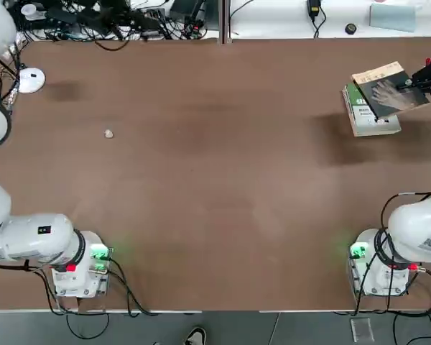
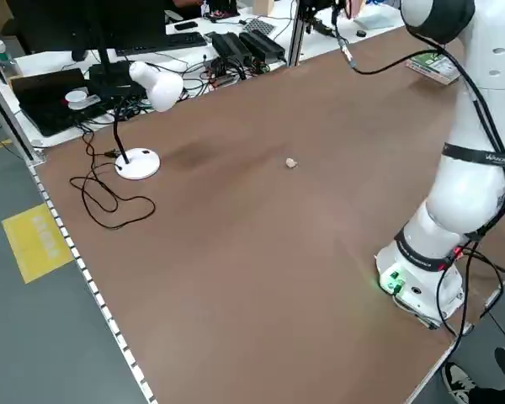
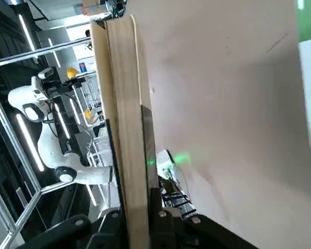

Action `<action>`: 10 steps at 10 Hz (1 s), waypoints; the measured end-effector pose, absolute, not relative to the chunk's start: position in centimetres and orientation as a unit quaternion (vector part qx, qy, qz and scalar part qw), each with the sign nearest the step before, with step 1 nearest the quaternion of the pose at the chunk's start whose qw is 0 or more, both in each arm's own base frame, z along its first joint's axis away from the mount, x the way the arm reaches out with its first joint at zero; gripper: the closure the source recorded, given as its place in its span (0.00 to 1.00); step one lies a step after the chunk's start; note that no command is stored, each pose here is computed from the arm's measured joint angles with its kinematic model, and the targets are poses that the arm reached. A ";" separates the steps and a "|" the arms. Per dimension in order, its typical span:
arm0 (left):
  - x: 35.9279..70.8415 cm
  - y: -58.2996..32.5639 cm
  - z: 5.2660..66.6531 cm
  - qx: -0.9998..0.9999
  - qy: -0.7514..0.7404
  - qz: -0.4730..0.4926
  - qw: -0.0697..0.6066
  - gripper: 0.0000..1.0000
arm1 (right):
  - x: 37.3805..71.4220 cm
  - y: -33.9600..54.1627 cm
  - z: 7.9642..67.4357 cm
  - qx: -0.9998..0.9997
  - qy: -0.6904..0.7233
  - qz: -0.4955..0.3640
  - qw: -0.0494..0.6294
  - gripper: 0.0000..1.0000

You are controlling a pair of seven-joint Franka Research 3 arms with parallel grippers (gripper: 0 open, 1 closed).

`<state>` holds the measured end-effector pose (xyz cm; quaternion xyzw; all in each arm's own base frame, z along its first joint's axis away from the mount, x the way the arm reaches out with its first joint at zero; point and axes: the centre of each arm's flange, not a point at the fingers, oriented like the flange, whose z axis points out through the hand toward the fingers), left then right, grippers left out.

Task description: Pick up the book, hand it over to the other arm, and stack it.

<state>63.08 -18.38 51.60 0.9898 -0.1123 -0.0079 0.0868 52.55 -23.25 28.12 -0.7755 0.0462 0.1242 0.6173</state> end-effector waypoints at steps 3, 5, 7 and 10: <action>63.8 -12.5 51.1 0.991 -0.115 -0.027 0.060 0.00 | 53.2 -24.7 26.8 -0.778 0.043 0.117 0.616 0.84; 64.0 -8.5 51.3 0.990 -0.129 -0.034 0.044 0.00 | 53.9 -25.6 26.3 -0.780 0.041 0.111 0.615 0.84; 63.5 -6.1 52.1 0.991 -0.124 -0.039 0.027 0.00 | 54.5 -26.4 25.6 -0.780 0.038 0.106 0.616 0.84; 61.2 -6.2 53.9 0.992 -0.119 -0.035 0.008 0.00 | 55.1 -27.5 24.0 -0.786 0.025 0.099 0.610 0.84</action>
